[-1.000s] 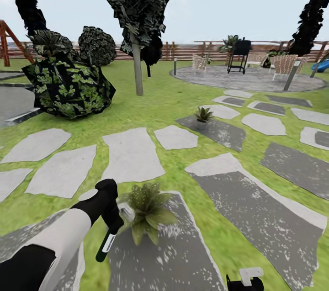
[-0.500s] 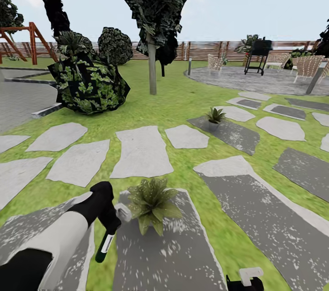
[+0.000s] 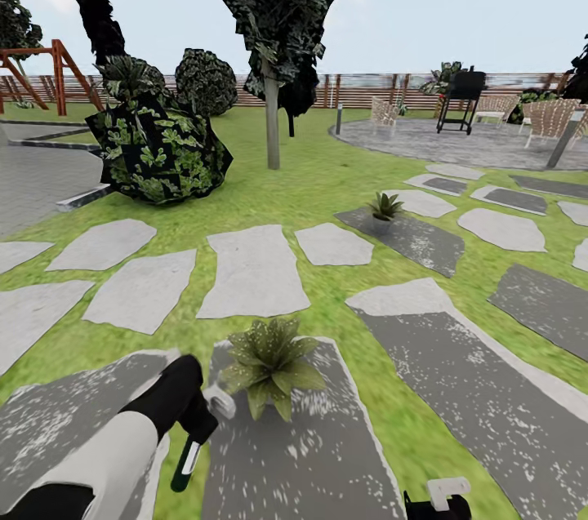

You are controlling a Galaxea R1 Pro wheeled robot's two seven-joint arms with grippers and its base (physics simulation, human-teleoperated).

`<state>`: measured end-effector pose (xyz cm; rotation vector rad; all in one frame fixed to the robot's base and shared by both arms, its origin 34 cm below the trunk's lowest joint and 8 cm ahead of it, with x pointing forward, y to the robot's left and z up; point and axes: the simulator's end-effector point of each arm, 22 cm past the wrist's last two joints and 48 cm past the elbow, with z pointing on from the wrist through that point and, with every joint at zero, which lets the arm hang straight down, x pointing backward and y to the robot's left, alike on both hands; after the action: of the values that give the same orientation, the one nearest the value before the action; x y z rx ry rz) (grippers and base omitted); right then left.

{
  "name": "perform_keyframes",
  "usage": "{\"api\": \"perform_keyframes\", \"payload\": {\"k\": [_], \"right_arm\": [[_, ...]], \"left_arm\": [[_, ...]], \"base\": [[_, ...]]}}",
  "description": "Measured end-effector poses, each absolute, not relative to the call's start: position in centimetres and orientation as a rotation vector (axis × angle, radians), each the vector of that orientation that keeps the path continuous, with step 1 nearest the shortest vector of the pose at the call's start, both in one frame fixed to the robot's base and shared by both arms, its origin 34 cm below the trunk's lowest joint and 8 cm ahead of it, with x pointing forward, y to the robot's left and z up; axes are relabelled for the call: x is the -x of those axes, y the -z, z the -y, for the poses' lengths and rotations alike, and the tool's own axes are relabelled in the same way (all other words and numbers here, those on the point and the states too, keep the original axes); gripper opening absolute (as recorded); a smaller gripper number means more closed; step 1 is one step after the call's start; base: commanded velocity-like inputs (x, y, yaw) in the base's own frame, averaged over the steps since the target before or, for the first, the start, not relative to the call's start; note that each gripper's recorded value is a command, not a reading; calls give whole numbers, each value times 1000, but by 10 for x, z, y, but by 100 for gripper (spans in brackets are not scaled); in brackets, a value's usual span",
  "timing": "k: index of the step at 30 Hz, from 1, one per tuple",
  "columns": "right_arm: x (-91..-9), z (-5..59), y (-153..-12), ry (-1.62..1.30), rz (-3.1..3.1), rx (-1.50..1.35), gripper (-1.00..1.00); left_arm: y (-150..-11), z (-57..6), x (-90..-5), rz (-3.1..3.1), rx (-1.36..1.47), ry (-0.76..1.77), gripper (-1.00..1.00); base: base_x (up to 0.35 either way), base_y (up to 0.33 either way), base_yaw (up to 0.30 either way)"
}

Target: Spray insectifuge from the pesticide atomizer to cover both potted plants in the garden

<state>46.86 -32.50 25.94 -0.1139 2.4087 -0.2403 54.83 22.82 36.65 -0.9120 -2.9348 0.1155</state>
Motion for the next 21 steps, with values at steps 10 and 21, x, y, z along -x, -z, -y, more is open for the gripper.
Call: {"api": "perform_keyframes", "payload": {"k": [10,21], "right_arm": [[-468,323,-259,239,-2409,112,100],[-468,323,-259,240,-2410,111,100]], "left_arm": [[-359,-216,-559,3023,872,-87,-100],[-349,-229,-553,3025,879,25,-100]], "base": [[71,-53,50],[184,-153,270]]}}
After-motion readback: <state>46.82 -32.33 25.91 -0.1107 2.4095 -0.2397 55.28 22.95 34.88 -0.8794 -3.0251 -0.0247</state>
